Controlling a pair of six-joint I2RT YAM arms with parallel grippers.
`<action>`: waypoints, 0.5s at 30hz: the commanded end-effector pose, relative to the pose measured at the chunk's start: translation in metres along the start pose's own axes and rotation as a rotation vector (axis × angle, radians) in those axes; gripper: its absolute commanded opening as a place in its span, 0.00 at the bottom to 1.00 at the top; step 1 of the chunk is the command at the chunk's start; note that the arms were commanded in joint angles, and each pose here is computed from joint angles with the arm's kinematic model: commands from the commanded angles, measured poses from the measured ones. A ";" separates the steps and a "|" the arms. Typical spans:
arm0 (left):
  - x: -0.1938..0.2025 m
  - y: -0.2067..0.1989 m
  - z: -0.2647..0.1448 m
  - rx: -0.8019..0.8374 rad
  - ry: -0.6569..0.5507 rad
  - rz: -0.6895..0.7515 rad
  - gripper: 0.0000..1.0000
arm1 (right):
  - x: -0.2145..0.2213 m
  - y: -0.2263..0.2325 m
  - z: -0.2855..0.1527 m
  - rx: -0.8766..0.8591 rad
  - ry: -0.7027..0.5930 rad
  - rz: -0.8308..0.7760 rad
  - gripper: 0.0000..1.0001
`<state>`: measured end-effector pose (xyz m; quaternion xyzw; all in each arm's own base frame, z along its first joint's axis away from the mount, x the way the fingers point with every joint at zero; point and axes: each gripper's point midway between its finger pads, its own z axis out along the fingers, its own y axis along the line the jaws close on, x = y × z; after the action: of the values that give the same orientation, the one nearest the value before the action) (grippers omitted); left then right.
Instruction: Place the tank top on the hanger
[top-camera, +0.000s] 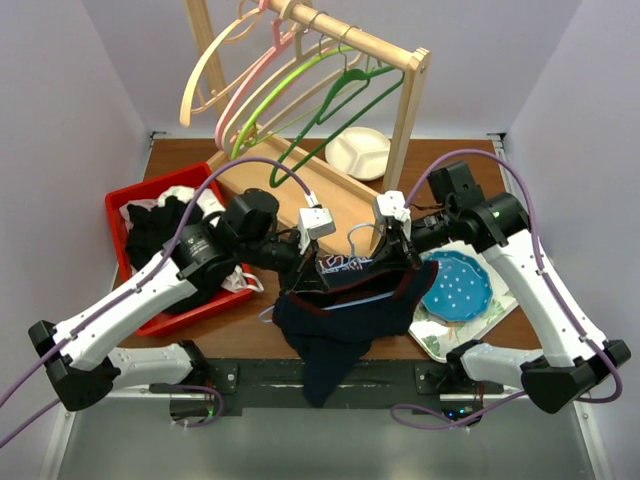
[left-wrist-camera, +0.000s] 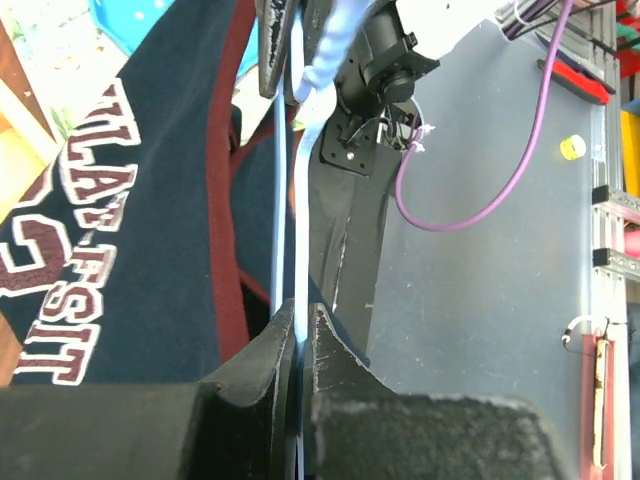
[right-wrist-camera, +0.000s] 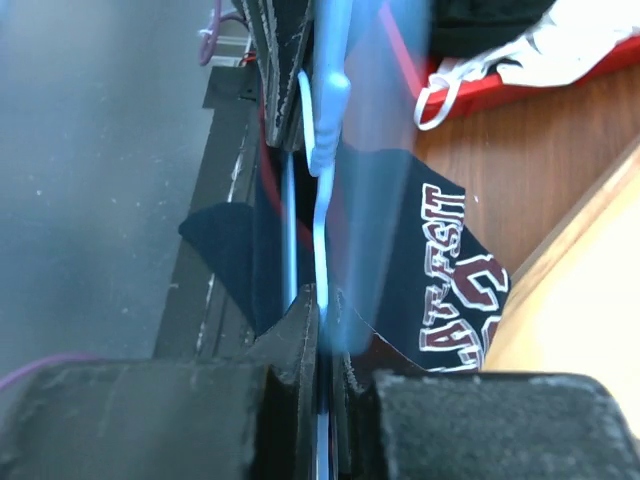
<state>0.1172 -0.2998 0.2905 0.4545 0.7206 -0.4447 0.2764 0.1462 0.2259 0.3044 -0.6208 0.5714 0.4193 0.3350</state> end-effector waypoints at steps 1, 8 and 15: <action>-0.034 -0.008 -0.022 -0.037 -0.107 0.125 0.17 | -0.002 0.018 0.003 -0.077 -0.024 0.029 0.00; -0.002 -0.003 -0.079 -0.225 -0.127 0.365 0.98 | 0.005 0.022 -0.006 -0.040 -0.008 -0.017 0.00; 0.039 -0.013 -0.084 -0.156 -0.138 0.533 1.00 | 0.004 0.018 -0.013 -0.017 -0.028 -0.015 0.00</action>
<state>0.0928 -0.2116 0.3389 0.5232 0.6088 -0.3466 0.4853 0.1349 0.2112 0.2990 -0.6216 0.5754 0.4187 0.3274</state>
